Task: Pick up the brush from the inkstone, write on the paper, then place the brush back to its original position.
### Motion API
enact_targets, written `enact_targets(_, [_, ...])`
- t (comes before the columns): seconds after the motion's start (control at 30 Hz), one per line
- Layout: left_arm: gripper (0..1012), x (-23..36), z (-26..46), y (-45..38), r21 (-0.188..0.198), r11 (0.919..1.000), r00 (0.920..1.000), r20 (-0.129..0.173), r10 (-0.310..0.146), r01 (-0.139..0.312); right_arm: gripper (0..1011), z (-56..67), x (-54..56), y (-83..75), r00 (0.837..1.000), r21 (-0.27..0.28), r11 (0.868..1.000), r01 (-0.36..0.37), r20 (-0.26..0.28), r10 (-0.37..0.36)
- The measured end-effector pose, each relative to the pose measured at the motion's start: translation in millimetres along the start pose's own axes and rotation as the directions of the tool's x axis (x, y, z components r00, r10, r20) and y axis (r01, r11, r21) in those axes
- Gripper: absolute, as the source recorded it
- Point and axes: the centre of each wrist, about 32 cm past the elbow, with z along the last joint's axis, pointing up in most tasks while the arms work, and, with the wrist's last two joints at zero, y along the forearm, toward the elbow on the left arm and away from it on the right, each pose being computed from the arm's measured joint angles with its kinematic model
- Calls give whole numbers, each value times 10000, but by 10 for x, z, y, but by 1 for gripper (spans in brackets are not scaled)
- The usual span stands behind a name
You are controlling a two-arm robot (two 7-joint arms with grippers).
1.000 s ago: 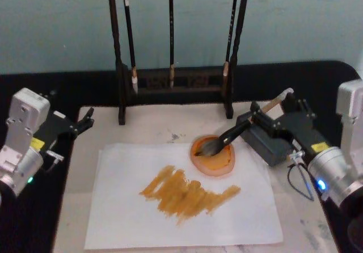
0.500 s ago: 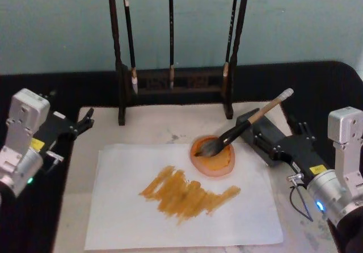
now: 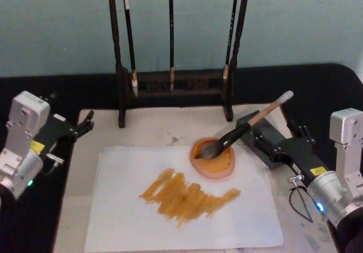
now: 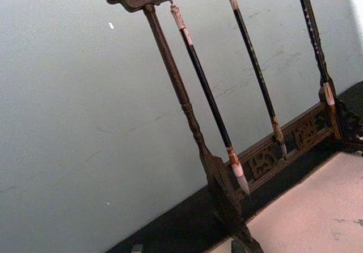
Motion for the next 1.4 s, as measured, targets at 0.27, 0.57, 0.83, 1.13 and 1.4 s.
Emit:
enact_targets(0.27, [1010,0,0,0,0,10000,10000,0,0,0,1000,3,-4,-1,10000,7,10000,-11,22,11])
enact_targets(0.57, [1010,0,0,0,0,10000,10000,0,0,0,1000,4,-6,-2,10000,12,10000,-10,34,9])
enact_targets(0.83, [1010,0,0,0,-1,10000,10000,-1,0,0,1000,5,-7,-3,10000,18,10000,-11,47,11])
enact_targets(1.13, [1009,0,0,0,-1,10000,10000,0,0,0,1000,6,-7,-3,10000,25,10000,-8,52,8])
enact_targets(1.4, [1010,0,0,0,0,10000,10000,1,0,0,1000,6,-7,-4,10000,24,10000,-8,53,8])
